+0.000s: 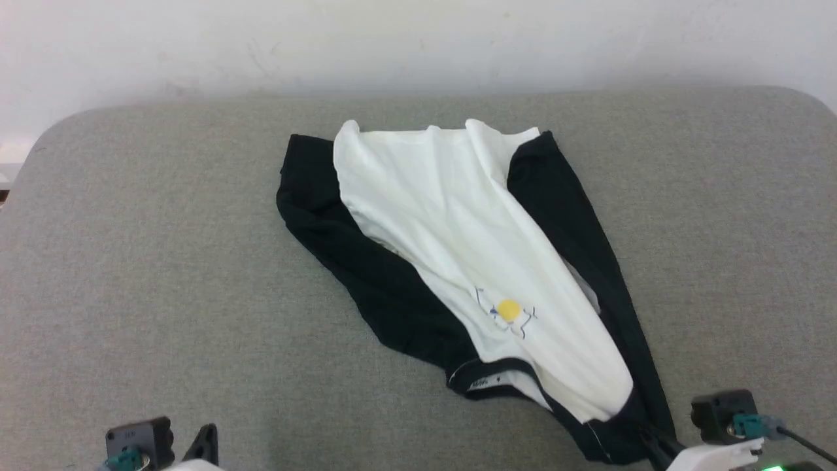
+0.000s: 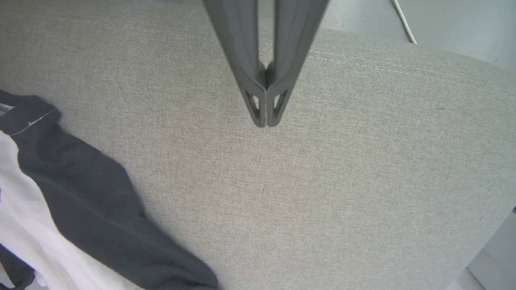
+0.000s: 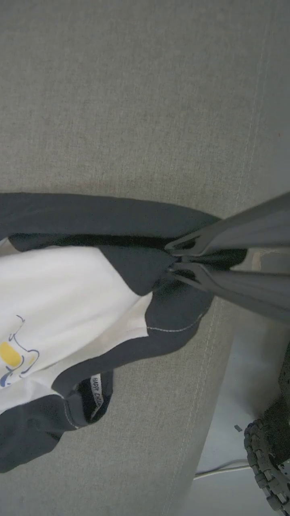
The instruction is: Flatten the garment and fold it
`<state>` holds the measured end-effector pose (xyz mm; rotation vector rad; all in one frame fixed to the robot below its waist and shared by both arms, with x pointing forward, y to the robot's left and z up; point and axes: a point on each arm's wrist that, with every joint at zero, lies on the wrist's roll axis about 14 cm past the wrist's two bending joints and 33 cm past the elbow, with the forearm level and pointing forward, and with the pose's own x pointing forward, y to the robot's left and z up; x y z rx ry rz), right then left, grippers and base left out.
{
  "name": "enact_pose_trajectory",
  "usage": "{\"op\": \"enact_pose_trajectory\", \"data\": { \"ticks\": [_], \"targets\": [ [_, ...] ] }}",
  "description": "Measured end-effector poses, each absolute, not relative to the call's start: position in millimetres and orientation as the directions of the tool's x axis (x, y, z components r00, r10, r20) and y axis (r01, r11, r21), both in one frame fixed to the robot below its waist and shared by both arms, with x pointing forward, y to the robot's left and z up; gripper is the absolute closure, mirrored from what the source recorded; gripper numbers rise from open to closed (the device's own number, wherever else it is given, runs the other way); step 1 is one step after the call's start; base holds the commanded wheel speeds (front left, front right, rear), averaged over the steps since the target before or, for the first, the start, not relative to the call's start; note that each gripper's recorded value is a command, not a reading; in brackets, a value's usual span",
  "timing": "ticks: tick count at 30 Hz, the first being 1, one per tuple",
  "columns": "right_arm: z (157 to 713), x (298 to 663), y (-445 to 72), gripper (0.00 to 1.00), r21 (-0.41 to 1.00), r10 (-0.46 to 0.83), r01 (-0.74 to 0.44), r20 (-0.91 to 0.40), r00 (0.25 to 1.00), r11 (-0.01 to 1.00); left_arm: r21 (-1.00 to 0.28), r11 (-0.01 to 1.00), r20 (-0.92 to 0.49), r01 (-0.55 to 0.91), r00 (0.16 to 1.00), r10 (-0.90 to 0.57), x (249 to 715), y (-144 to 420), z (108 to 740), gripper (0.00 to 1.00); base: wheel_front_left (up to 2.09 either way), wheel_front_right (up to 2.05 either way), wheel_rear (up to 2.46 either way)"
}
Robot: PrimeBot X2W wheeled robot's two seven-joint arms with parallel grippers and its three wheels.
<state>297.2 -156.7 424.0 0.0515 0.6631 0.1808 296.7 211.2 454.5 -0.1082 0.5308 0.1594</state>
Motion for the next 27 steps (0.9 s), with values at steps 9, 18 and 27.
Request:
{"op": "enact_pose_trajectory", "data": {
  "ticks": [9, 18, 27],
  "targets": [
    [408.3, 282.2, -160.2, 1.0, 0.105, 0.152, -0.11, -0.649, 0.745, 0.988, -0.062, 0.975, -0.477, -0.212, 0.865, 0.158, 288.5, 212.7, 456.3, 1.0, 0.0, 0.0, 0.0],
    [418.0, 293.0, -153.6, 0.0, 0.114, 0.167, -0.124, -0.562, 0.81, 0.986, -0.072, 0.984, -0.375, -0.165, 0.918, 0.127, 300.7, 202.5, 473.3, 0.0, 0.0, 0.0, 0.0],
    [470.5, 316.1, -157.2, 0.0, 0.098, 0.152, -0.127, -0.316, 0.936, 0.987, -0.076, 0.988, -0.232, -0.134, 0.966, 0.113, 314.6, 198.0, 506.6, 0.0, 0.0, 0.0, 0.0]
  ]
}}
